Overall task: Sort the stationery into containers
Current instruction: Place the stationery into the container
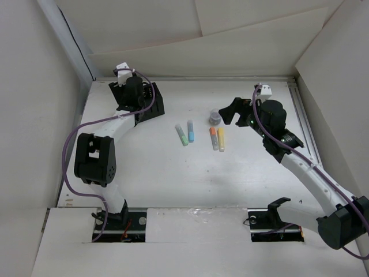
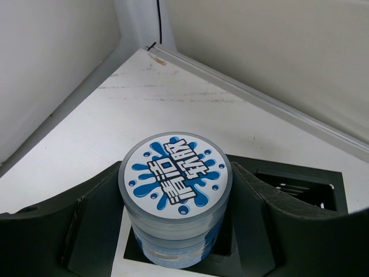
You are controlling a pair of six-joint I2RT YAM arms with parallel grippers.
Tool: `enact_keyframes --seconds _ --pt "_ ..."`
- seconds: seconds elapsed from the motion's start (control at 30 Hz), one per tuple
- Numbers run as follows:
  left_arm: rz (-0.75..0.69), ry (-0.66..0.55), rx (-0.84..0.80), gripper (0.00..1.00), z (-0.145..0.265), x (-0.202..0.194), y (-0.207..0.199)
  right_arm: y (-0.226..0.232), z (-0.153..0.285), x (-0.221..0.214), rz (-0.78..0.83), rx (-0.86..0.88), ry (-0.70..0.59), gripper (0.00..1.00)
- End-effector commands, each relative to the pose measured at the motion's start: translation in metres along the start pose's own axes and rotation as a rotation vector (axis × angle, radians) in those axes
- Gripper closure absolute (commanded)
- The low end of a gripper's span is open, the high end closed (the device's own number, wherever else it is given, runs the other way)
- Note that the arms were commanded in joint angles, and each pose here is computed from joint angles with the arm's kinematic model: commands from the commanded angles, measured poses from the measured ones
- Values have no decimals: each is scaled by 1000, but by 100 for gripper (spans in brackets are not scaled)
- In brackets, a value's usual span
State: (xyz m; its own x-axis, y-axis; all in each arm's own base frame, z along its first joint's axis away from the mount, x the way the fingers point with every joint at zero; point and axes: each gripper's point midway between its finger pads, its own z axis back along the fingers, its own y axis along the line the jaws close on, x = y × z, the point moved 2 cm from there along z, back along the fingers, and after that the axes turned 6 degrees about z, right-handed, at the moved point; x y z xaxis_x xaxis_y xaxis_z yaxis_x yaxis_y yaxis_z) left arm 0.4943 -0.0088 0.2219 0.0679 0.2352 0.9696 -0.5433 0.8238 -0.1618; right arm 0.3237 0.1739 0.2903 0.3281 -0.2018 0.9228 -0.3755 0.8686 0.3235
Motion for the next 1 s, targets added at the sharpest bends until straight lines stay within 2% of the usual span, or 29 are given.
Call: enact_keyframes --seconds 0.0,0.97 --pt "82 -126 -6 78 2 39 -3 8 3 20 18 26 -88 0" --pt "56 -125 -13 78 -22 5 -15 14 5 16 31 51 -108 0"
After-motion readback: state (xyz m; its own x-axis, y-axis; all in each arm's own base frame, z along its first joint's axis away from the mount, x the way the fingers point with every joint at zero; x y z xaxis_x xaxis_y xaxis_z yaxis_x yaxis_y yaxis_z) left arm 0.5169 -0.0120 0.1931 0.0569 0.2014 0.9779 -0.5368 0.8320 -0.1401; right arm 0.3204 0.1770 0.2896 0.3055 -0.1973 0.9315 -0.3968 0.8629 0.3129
